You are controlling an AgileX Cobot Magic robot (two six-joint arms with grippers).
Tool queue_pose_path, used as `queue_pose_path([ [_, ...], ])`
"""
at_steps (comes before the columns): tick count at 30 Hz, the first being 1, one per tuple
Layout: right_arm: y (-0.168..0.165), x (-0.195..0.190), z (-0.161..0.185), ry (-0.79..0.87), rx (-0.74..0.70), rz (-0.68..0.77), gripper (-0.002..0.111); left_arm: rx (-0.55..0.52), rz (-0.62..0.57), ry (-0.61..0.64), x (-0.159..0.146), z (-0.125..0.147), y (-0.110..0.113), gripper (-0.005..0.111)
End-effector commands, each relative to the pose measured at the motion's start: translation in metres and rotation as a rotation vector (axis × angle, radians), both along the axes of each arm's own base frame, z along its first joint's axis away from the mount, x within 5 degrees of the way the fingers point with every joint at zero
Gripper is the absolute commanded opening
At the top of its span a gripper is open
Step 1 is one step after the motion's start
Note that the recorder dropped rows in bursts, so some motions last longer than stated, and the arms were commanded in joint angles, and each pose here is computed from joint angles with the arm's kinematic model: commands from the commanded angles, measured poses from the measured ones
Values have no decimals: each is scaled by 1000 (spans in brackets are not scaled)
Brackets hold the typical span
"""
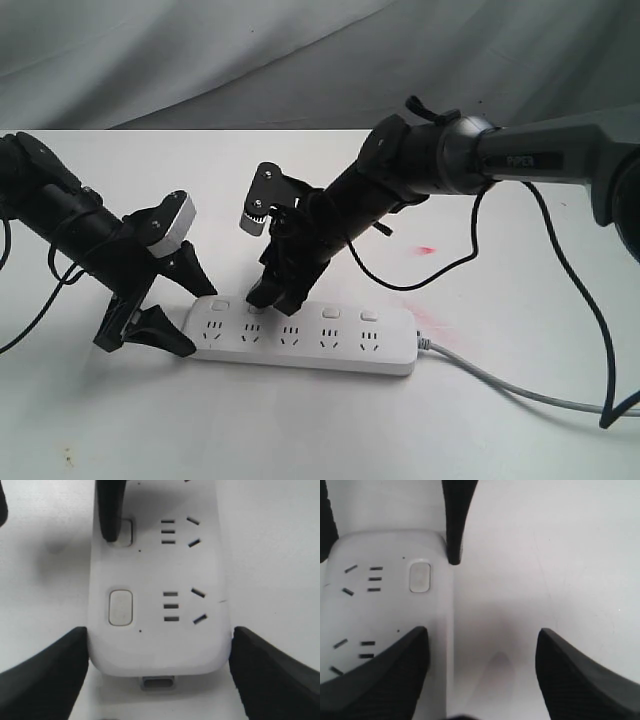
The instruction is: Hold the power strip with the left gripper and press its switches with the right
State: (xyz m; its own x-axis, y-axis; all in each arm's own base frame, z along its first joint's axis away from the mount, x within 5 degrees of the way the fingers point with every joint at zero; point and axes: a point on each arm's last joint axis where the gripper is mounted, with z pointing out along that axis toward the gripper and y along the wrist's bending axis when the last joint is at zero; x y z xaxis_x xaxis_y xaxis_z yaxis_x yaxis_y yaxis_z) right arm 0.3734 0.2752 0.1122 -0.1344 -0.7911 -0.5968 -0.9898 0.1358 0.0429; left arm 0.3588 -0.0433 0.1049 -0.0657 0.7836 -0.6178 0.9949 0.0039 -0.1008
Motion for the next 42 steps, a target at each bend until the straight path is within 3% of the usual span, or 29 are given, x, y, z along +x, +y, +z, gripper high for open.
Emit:
queue_pose_path([
  [1,-6,-1,9,-29,-1,39,58,-2,-13,-1,0,0,-2,2],
  [5,-21,6,44,-84,41,11,58,-2,-13,-1,0,0,-2,2],
  [9,-43,13,53,-35,70,-3,58,-2,-13,-1,0,0,-2,2],
  [20,-51,0,22,9,70,-11,58,-2,-13,-1,0,0,-2,2],
  [42,-38,-5,4,17,49,14,58,-2,-13,-1,0,0,-2,2],
])
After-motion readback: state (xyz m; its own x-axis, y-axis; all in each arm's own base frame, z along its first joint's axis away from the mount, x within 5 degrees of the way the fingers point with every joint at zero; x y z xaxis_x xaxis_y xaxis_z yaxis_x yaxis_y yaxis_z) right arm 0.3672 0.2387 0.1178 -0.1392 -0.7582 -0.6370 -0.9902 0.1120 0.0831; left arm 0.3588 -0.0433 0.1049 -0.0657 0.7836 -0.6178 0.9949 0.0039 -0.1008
